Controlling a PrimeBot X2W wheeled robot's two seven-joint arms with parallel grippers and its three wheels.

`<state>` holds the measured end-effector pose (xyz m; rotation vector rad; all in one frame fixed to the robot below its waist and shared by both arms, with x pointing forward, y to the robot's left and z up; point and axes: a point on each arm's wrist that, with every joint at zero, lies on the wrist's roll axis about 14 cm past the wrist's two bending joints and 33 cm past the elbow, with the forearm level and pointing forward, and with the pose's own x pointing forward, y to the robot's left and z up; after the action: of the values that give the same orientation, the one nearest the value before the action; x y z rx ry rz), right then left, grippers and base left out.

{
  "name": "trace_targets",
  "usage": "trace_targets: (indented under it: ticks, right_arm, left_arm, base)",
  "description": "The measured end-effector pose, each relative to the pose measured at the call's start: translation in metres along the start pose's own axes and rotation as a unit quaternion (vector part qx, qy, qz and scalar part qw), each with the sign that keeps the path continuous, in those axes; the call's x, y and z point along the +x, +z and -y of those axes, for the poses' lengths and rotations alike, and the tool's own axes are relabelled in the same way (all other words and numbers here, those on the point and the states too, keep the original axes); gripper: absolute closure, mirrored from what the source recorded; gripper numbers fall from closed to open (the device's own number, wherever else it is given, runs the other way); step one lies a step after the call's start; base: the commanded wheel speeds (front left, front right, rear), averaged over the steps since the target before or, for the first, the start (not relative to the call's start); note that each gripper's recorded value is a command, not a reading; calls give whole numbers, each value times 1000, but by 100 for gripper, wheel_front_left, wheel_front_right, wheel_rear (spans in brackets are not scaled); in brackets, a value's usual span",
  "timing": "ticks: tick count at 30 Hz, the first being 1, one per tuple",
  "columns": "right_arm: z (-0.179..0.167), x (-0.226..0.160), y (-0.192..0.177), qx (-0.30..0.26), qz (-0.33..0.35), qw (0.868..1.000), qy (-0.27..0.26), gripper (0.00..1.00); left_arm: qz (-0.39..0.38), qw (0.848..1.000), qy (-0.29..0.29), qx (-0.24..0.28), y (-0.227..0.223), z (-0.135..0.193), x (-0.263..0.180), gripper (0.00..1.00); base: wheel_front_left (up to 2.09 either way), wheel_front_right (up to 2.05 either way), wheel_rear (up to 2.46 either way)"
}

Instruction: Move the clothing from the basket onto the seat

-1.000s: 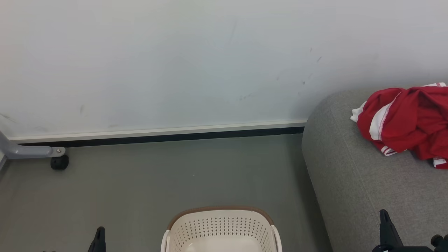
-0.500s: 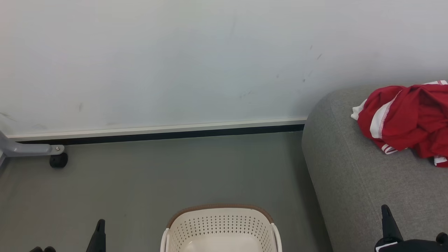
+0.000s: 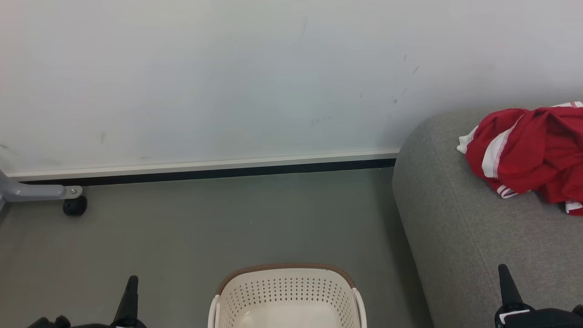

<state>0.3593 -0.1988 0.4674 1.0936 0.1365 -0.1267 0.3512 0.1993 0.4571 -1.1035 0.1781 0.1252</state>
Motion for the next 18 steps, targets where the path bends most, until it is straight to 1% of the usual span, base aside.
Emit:
trace_targets:
  ticks: [7,18]
  right_arm:
    - [-3,4,2,39,0,999,8,100]
    - [-3,8,4,111,-2,994,13,100]
  left_arm:
    - [-3,999,-7,-38,-1,3,3,100]
    - [-5,994,-22,-104,0,11,10,100]
  base:
    - [0,0,0]
    - [0,0,0]
